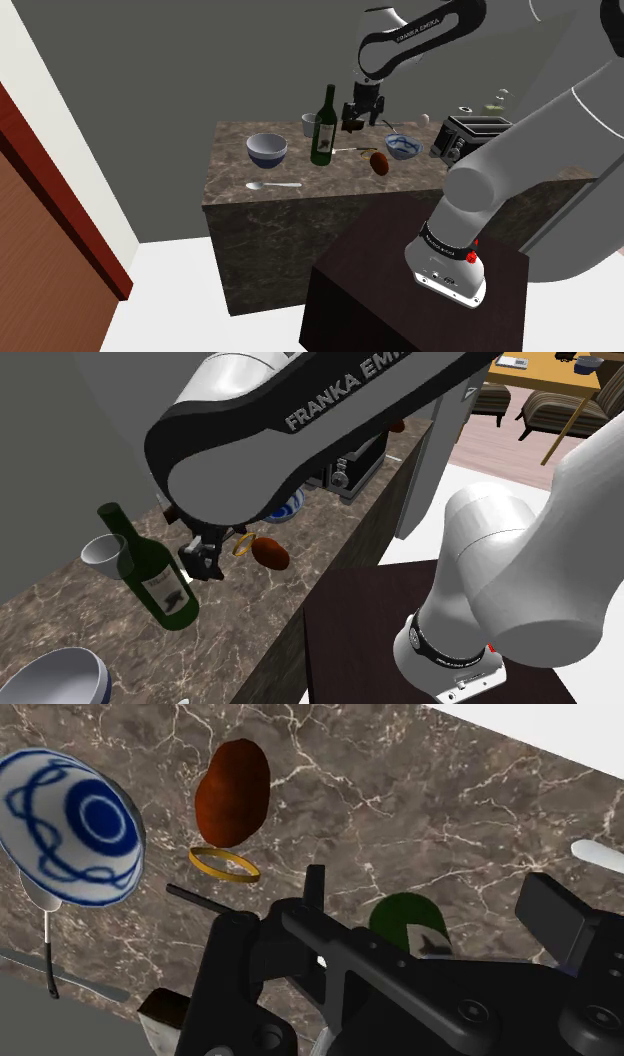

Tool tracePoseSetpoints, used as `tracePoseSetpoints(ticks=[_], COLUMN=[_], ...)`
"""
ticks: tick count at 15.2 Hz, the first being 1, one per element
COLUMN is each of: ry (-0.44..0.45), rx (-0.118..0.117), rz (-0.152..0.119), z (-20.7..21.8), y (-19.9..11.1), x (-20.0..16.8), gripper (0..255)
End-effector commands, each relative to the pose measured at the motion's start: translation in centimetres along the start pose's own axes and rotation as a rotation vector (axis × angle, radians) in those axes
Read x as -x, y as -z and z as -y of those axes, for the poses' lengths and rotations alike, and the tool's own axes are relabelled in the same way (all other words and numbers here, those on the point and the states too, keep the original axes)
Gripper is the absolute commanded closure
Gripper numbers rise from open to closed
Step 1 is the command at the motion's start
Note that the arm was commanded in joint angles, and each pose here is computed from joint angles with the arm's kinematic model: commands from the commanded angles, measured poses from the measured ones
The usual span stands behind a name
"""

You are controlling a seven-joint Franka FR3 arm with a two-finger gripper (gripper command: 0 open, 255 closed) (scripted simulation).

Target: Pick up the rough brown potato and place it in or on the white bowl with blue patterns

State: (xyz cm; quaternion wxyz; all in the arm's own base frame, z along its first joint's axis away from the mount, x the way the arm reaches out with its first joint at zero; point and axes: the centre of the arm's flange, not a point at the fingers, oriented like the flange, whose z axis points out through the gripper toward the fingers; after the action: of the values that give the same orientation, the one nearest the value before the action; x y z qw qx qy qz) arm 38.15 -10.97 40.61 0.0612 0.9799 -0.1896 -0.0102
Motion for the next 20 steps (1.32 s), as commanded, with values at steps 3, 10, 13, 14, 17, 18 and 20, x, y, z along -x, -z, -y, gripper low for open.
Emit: tracePoseSetpoints(ticks=[3, 10, 13, 14, 17, 18, 20], ry=[-0.079, -0.217, -0.276, -0.296, -0.317, -0.317, -0.317], rx=[0.048, 0.132, 0.168, 0.18, 0.193, 0.193, 0.193], rz=[0.03, 0.085, 0.108, 0.116, 0.124, 0.124, 0.124], z=[-2.3, -6.4, -8.4, -9.1, -10.0, -10.1, -10.3], y=[-4.5, -12.3, -15.5, -16.5, -18.2, -18.7, -19.7], x=[-1.0, -2.4, -2.6, -2.7, -2.6, -2.6, -2.4], gripper=[0, 0, 0, 0, 0, 0, 0])
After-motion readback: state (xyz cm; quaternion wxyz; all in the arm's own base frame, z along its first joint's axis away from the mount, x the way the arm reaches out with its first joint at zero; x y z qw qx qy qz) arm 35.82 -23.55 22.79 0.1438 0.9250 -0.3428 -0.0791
